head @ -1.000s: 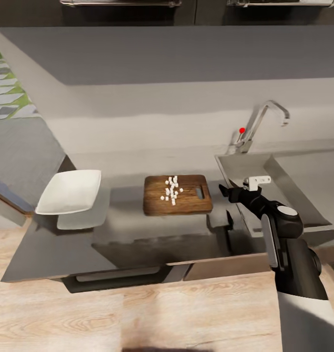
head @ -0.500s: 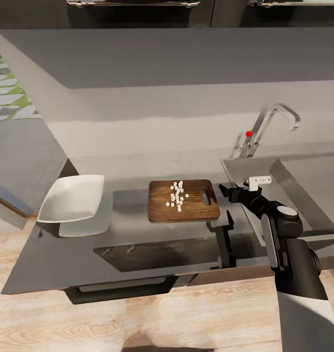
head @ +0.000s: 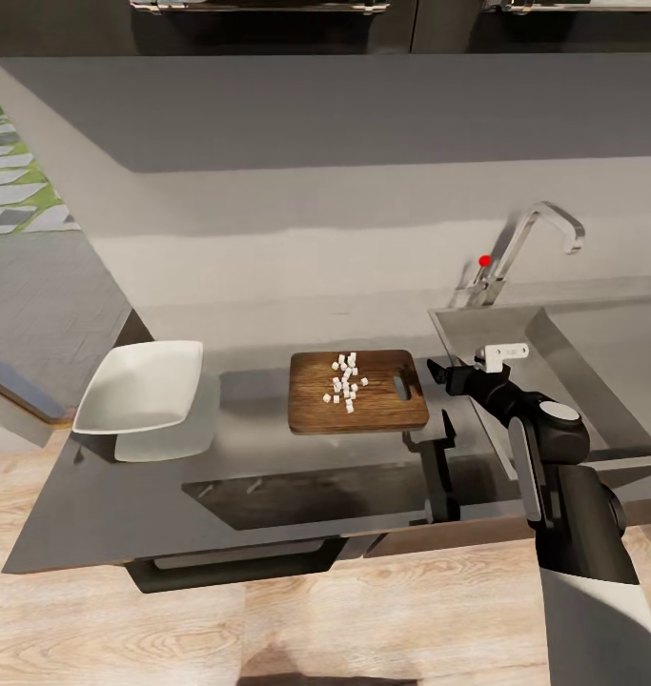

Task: In the kitchen, take the Vidalia onion out of the sink, dice it on the chopping board with the paring knife, put the diced onion into the bowl on the countertop, then place both the paring knife and the chopping board into the sink.

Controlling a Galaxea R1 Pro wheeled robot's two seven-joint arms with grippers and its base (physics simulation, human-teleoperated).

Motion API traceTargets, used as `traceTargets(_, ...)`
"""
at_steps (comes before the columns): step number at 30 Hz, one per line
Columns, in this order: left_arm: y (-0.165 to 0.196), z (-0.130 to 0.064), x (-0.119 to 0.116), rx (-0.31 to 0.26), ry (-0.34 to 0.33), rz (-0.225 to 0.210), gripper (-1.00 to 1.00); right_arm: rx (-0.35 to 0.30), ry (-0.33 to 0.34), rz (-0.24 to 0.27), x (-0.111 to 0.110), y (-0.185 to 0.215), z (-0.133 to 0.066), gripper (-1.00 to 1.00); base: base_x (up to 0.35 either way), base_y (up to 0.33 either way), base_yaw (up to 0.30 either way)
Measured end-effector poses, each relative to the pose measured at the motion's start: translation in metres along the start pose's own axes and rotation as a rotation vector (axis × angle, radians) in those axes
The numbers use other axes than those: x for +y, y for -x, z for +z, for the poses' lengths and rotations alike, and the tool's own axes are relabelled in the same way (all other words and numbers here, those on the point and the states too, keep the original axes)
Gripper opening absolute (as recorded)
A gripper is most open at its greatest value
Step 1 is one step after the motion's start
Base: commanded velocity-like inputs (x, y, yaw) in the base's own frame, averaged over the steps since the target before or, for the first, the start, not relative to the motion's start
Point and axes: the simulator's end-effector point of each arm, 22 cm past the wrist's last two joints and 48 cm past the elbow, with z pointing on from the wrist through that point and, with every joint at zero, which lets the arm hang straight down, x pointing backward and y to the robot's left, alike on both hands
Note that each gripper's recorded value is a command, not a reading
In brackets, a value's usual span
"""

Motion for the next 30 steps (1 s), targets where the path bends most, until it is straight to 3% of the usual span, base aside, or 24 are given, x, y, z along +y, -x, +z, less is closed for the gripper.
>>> traceTargets(10, 0.022, 0.005, -0.001, -0.045, 0.002, -0.006, 1.00, 0.000, 0.000, 0.001, 0.000, 0.000, 0.000, 1.00, 0.000, 0.000, 0.000)
traceTargets(16, 0.003, 0.010, -0.004, 0.103, -0.005, -0.013, 1.00, 0.003, 0.006, 0.008, 0.004, -0.002, 0.001, 1.00, 0.000, 0.000, 0.000)
traceTargets(19, 0.003, 0.012, -0.007, 0.152, -0.012, -0.016, 1.00, 0.003, 0.007, 0.009, 0.005, -0.002, 0.001, 1.00, 0.000, 0.000, 0.000)
traceTargets(21, 0.008, 0.014, -0.008, 0.149, -0.014, -0.016, 1.00, 0.003, 0.007, 0.009, 0.005, -0.002, 0.001, 1.00, 0.000, 0.000, 0.000)
traceTargets(24, 0.027, 0.017, -0.010, 0.114, -0.020, -0.014, 1.00, 0.003, 0.007, 0.010, 0.005, -0.002, 0.002, 1.00, 0.000, 0.000, 0.000)
traceTargets(27, 0.091, 0.025, -0.019, -0.021, -0.040, -0.008, 1.00, 0.003, 0.008, 0.010, 0.006, -0.002, 0.002, 1.00, 0.000, 0.000, 0.000)
traceTargets(30, 0.129, 0.024, -0.019, -0.101, -0.047, -0.001, 1.00, 0.003, 0.008, 0.010, 0.006, -0.002, 0.002, 1.00, 0.000, 0.000, 0.000)
